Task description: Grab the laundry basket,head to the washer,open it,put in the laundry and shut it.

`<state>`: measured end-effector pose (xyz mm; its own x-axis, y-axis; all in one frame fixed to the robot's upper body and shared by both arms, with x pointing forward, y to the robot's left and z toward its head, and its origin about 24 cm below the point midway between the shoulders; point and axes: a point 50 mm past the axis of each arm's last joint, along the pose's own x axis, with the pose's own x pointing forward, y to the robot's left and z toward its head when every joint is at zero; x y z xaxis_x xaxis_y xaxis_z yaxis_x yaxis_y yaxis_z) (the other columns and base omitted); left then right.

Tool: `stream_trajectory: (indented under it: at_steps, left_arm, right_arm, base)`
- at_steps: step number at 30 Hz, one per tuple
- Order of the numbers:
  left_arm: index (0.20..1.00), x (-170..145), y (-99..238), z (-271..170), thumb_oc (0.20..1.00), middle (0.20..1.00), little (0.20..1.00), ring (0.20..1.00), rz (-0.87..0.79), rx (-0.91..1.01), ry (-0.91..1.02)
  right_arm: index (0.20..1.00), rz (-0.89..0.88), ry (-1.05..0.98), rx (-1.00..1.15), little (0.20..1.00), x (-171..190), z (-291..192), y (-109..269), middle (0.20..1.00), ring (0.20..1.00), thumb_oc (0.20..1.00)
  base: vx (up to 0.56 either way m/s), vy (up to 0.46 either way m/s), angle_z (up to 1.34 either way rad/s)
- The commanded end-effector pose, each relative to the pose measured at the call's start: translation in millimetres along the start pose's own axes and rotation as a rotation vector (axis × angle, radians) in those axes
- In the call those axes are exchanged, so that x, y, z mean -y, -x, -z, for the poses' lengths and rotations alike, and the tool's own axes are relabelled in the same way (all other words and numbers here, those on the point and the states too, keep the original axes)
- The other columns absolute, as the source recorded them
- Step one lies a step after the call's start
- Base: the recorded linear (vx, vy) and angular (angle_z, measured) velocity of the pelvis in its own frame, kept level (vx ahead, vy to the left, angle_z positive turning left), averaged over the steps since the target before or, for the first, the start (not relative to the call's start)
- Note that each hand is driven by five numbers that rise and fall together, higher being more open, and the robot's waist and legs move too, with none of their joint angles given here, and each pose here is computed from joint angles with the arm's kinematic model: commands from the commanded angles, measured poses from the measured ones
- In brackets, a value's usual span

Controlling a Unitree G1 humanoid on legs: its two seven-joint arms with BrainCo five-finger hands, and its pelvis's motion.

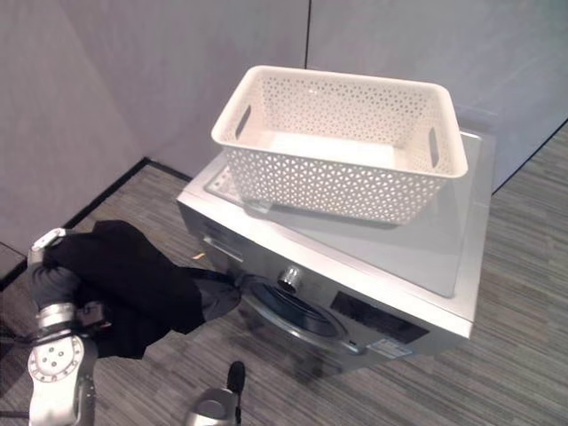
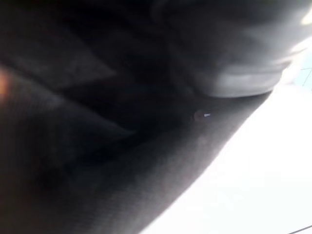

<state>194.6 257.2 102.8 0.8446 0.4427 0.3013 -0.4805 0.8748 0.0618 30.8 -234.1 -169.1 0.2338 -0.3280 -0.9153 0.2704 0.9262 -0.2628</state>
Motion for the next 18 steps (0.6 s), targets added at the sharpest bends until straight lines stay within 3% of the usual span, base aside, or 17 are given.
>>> stream_trajectory:
  at_steps: [1, 8, 13, 18]
  left_arm:
    - [0.2, 9, -3, -33, 0.2, 0.2, 0.2, 0.2, 0.045, 0.173, 0.042]
    - [0.2, 16, -4, -26, 0.2, 0.2, 0.2, 0.2, 0.074, 0.138, 0.06]
    - [0.2, 12, 8, -13, 0.2, 0.2, 0.2, 0.2, 0.083, 0.059, 0.049]
    - [0.2, 14, 12, -5, 0.2, 0.2, 0.2, 0.2, 0.101, 0.017, 0.047]
  right_arm:
    - [1.0, -0.015, 0.038, 0.05, 1.0, -5, -15, -2, 1.0, 1.0, 1.0]
    - [1.0, 0.065, 0.032, 0.068, 1.0, 27, -23, -4, 1.0, 1.0, 1.0]
    - [1.0, 0.076, 0.02, -0.032, 1.0, 38, 13, 2, 1.0, 1.0, 1.0]
    - [1.0, 0.078, -0.01, -0.039, 1.0, 34, 20, 4, 1.0, 1.0, 1.0]
  base:
    - [-0.09, -0.096, 0.12]
    - [-0.11, -0.092, 0.04]
    - [0.01, 0.159, -0.08]
    - [-0.03, 0.134, 0.46]
